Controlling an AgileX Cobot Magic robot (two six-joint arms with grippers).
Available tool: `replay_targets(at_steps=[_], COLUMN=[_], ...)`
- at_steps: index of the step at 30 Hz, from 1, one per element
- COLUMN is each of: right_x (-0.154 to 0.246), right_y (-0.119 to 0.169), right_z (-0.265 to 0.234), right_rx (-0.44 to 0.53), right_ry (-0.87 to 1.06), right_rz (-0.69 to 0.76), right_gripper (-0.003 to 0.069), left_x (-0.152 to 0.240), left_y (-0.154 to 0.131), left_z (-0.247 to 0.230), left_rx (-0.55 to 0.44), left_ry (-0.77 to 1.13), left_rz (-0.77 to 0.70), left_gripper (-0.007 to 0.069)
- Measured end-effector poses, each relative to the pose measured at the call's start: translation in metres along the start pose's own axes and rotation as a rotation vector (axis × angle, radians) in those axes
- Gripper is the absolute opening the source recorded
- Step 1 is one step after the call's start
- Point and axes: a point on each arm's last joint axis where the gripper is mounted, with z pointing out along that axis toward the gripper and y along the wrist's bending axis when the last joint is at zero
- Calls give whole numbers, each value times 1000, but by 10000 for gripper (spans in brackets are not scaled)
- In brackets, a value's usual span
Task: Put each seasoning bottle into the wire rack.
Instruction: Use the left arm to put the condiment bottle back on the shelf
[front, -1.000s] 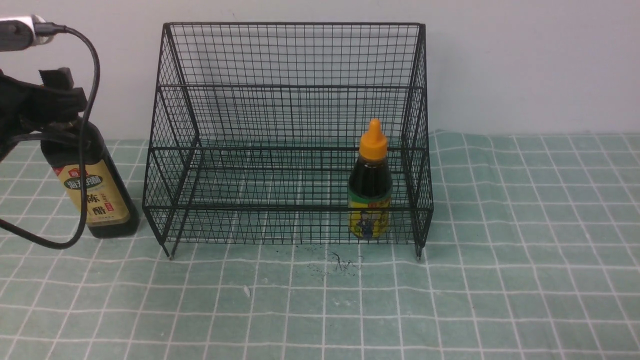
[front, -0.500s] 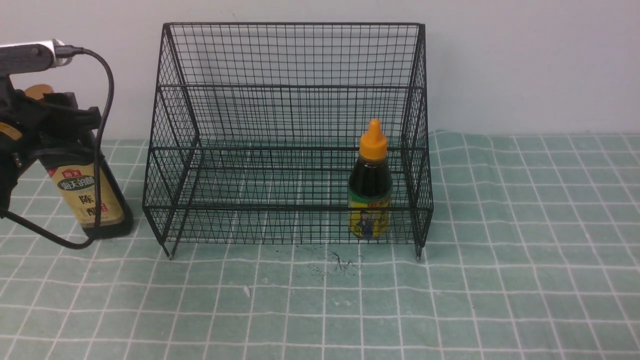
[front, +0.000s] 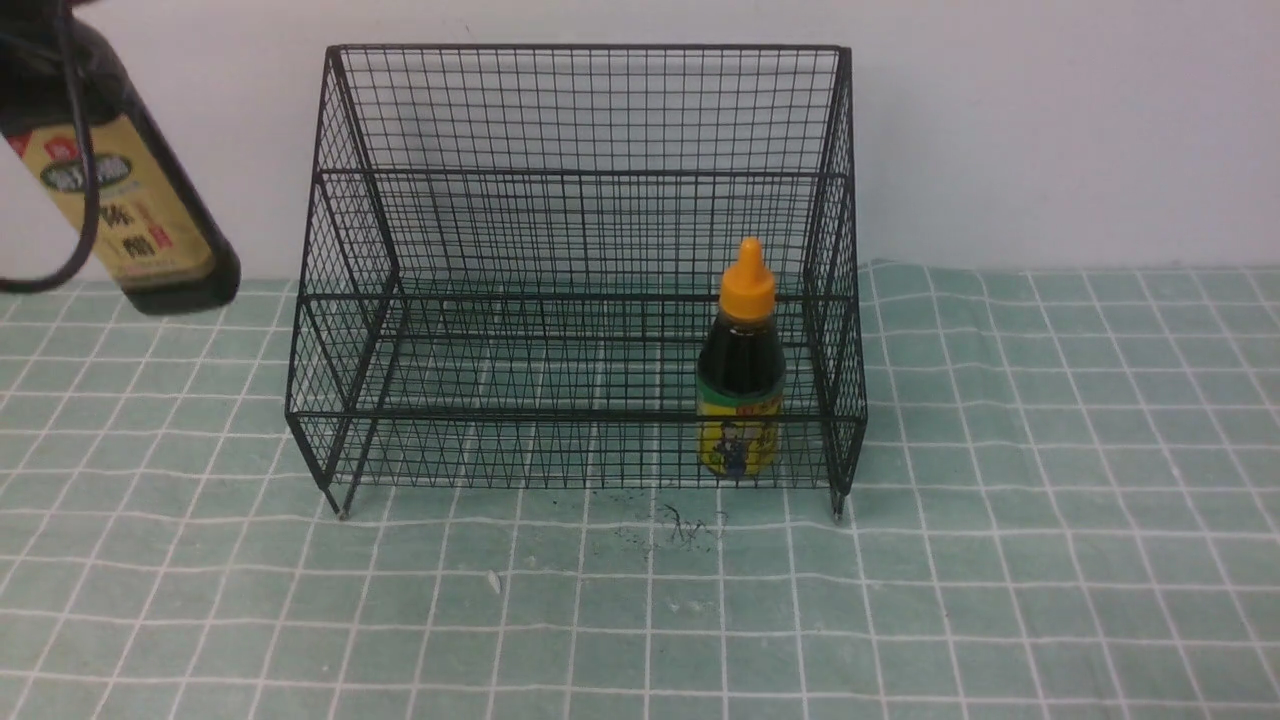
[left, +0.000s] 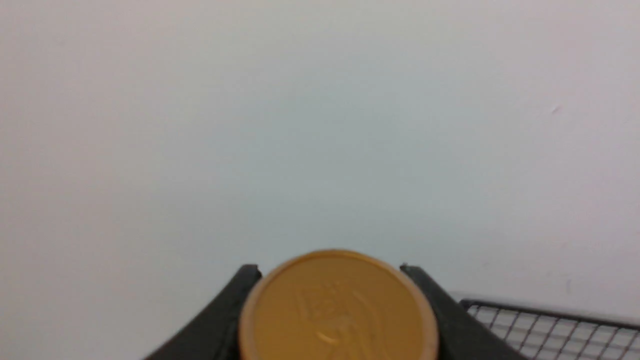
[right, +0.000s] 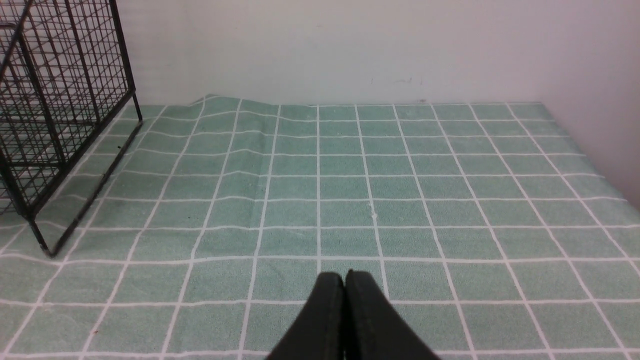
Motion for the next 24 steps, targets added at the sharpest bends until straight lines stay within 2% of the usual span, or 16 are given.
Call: replay_targets(at_steps=[4, 11, 16, 24], right_x=[0, 0, 0, 0], right_y=[0, 0, 0, 0], right_z=[0, 0, 0, 0], right_rx=[0, 0, 0, 0], right_ry=[0, 0, 0, 0], right_rz=[0, 0, 0, 0], right_gripper=[-15, -15, -15, -15], left_x=[-22, -25, -10, 20], left_y=[-26, -59, -82, -88], left_z=[-6, -6, 7, 34], left_rx=[78, 182, 240, 239], left_ry=[-28, -36, -13, 77], left_rz=[32, 29, 25, 34], left_gripper=[304, 304, 304, 304])
